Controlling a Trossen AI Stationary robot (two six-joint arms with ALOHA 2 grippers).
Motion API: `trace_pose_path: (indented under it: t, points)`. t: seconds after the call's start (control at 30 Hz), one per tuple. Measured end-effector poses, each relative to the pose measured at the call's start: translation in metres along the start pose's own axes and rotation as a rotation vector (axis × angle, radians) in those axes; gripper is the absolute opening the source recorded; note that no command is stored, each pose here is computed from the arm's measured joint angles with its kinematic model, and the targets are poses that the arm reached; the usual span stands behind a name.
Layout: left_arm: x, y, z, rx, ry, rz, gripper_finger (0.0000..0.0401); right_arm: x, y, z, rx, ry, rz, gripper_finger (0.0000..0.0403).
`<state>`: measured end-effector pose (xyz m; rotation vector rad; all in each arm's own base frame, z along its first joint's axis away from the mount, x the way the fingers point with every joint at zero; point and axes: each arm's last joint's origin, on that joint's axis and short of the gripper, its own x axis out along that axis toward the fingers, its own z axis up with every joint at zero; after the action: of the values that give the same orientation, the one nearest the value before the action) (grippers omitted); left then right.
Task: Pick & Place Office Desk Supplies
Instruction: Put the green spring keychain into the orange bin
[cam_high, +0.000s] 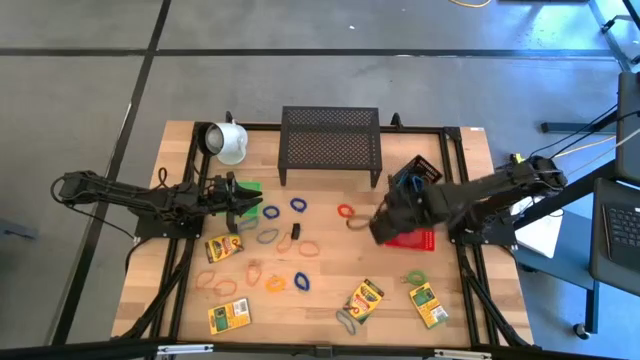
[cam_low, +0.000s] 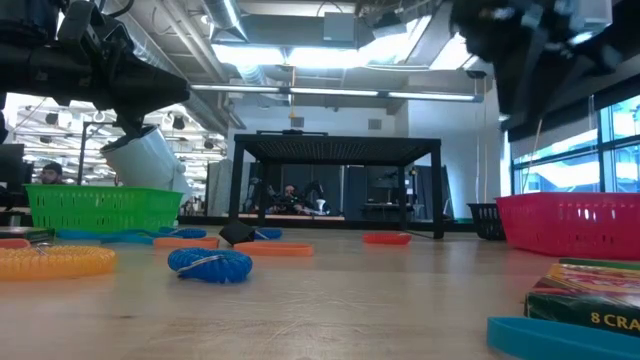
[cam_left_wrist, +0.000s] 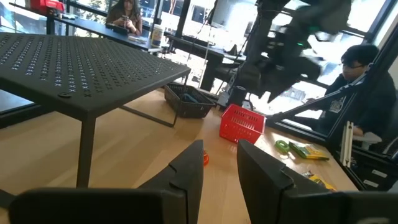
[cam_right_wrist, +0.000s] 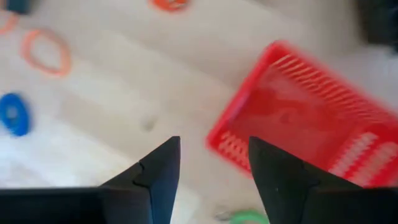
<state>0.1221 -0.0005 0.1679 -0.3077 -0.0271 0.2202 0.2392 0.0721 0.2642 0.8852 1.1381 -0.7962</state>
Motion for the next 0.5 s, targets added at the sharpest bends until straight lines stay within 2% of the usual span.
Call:
trace_pose_path:
  t: [0.2,0.33,0.5]
  points:
    - [0.0,0.0,0.0,0.0,0.0,0.0,0.0091,0.008,0.023,-0.051,0.005,-0.051,0.094,0.0181]
    - [0.0,0.0,0.0,0.001,0.0,0.0,0.0091,0.02,0.033,-0.083,-0.052,0.013,0.113,0.018]
    - [0.0,0.0,0.0,0.0,0.0,0.0,0.0091,0.038,0.037,-0.113,-0.135,0.113,0.061,0.018]
